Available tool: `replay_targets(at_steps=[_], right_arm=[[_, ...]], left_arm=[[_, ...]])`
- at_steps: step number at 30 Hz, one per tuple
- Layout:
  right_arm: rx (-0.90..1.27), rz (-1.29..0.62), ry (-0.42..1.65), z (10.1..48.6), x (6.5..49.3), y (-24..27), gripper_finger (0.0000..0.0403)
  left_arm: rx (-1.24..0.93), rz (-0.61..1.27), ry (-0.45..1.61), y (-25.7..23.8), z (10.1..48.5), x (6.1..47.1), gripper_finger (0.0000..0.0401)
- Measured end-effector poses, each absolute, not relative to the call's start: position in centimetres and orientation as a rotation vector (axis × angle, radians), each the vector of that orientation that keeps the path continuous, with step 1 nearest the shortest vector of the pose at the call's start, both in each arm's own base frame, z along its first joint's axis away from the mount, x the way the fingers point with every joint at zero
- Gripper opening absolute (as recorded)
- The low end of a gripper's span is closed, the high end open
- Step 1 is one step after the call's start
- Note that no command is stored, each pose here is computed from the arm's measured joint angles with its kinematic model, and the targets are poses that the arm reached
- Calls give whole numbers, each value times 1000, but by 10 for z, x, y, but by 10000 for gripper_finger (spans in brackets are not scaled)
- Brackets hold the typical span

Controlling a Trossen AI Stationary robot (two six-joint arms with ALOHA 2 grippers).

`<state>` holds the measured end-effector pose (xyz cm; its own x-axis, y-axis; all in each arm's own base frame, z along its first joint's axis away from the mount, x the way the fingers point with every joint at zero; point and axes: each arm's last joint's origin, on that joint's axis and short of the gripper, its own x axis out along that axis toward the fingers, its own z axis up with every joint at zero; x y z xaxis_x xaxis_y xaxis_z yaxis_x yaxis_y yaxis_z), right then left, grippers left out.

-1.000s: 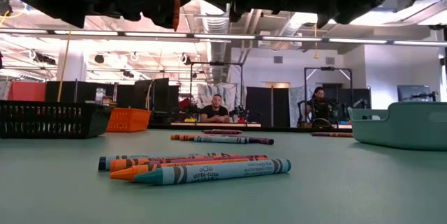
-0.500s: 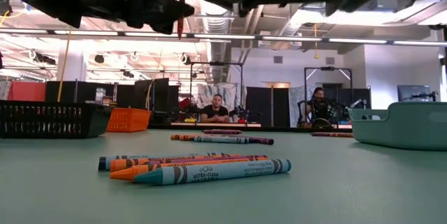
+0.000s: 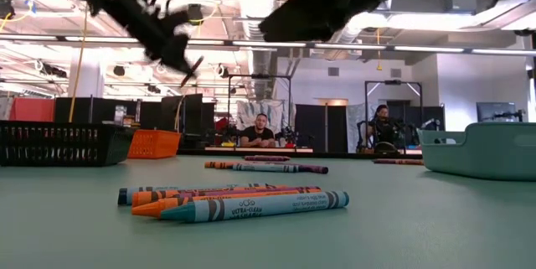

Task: Sort crayons
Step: Put the orange crayon into the orange bin

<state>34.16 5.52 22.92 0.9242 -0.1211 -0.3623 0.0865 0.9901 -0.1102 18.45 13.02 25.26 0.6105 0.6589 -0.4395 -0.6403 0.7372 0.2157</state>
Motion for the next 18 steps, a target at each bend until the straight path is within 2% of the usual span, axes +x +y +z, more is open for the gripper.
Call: replay_targets(at_steps=[5, 11, 18], right_arm=[[-102, -107, 424, 211, 349, 56, 195], [-109, -123, 440, 204, 352, 50, 192], [-91, -130, 414, 209, 352, 48, 192]], left_arm=[[-341, 1006, 623, 187, 236, 134, 15], [-542, 821, 630, 206, 216, 118, 21], [-595, 916, 708, 208, 202, 124, 23]])
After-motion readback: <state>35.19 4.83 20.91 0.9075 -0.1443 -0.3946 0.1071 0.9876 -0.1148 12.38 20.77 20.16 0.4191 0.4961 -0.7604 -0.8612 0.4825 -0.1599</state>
